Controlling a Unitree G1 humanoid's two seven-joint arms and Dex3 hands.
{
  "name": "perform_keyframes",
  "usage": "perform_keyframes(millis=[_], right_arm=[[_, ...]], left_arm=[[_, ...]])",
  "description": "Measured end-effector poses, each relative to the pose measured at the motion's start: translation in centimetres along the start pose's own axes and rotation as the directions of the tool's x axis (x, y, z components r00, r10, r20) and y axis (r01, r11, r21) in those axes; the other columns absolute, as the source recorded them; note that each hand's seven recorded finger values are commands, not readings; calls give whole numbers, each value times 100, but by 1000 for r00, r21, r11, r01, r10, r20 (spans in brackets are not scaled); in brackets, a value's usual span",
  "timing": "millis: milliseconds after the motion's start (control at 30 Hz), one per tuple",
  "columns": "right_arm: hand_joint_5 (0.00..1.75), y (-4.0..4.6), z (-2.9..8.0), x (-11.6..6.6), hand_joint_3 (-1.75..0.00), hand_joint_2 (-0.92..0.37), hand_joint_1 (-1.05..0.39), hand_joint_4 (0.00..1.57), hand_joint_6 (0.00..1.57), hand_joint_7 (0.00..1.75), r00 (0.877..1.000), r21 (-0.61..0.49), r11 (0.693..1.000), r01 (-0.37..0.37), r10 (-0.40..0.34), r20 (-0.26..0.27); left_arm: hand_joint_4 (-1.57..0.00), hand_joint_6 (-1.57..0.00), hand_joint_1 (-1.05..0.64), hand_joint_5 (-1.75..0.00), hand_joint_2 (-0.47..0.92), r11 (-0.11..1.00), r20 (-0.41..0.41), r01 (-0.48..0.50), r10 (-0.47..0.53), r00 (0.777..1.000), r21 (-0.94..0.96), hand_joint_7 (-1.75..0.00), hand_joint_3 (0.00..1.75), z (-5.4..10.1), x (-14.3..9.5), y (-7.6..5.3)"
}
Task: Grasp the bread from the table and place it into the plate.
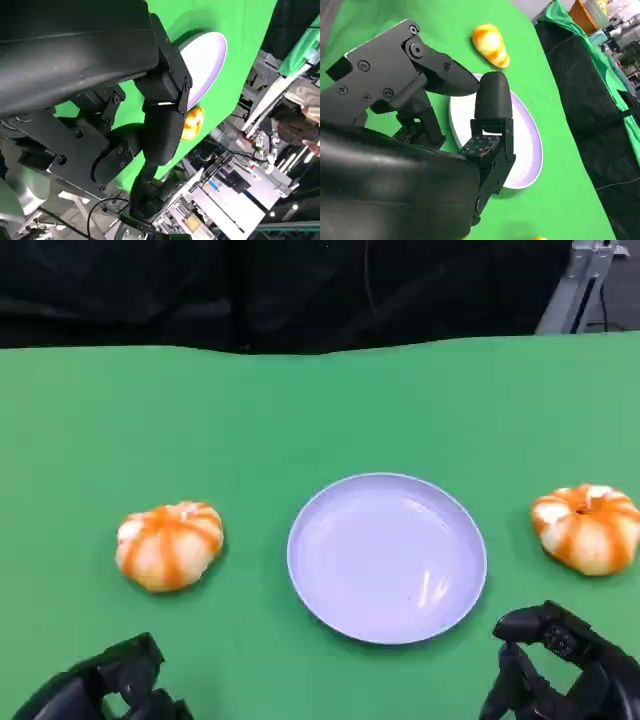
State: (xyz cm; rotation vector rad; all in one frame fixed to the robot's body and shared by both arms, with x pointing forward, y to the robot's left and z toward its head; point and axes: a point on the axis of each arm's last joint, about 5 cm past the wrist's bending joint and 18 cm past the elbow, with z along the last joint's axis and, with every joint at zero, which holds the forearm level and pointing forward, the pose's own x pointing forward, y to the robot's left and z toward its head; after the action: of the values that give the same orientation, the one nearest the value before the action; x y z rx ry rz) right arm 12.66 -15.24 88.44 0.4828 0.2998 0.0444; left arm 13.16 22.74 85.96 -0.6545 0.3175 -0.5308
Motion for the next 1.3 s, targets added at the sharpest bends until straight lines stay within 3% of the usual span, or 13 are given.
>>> perform_keyframes(millis=[867,933,967,1033,1067,1133,1233,1267,1300], right_arm=[[156,1,0,0,-111,-51,-19,94,85,136,1000,0,1000,-2,2,0],[156,1,-1,0,-110,-51,-18,94,86,136,1000,0,1000,-2,2,0],[156,2,-1,0,-110,-51,-18,94,86,136,1000,0,1000,-2,2,0],[156,2,-1,1,-110,-51,-18,95,87,135,1000,0,1000,-2,2,-1],[156,3,-2,2,-110,-51,-18,95,87,134,1000,1,1000,-2,2,0],[156,7,-3,3,-111,-51,-17,95,88,134,1000,2,1000,6,-6,-2],[155,10,-5,4,-111,-51,-17,96,88,133,1000,2,1000,10,-10,-8],[156,10,-6,5,-111,-51,-18,95,87,134,1000,2,1000,10,-10,-10],[157,10,-6,5,-111,-51,-18,95,87,134,1000,2,1000,10,-10,-10]], left_arm=[[-96,-89,-17,-175,53,999,4,-26,26,1000,19,-162,114,3,0,-1],[-89,-85,-11,-172,46,998,8,-43,43,999,39,-143,124,9,0,-12],[-84,-82,-13,-166,47,995,18,-70,69,997,69,-132,118,21,3,-28],[-74,-82,-22,-144,56,981,77,-122,111,991,149,-97,92,61,14,-69],[-68,-81,-29,-131,70,971,110,-141,121,986,191,-77,65,84,18,-83],[-59,-79,-35,-120,86,938,160,-175,131,978,300,-58,34,135,14,-100],[-46,-68,-46,-89,91,854,188,-211,135,973,477,-33,26,218,-2,-116],[-42,-62,-54,-63,92,814,191,-219,135,972,538,-19,30,254,-11,-119],[-41,-60,-58,-51,92,757,200,-233,138,970,611,-13,31,300,-15,-124]])
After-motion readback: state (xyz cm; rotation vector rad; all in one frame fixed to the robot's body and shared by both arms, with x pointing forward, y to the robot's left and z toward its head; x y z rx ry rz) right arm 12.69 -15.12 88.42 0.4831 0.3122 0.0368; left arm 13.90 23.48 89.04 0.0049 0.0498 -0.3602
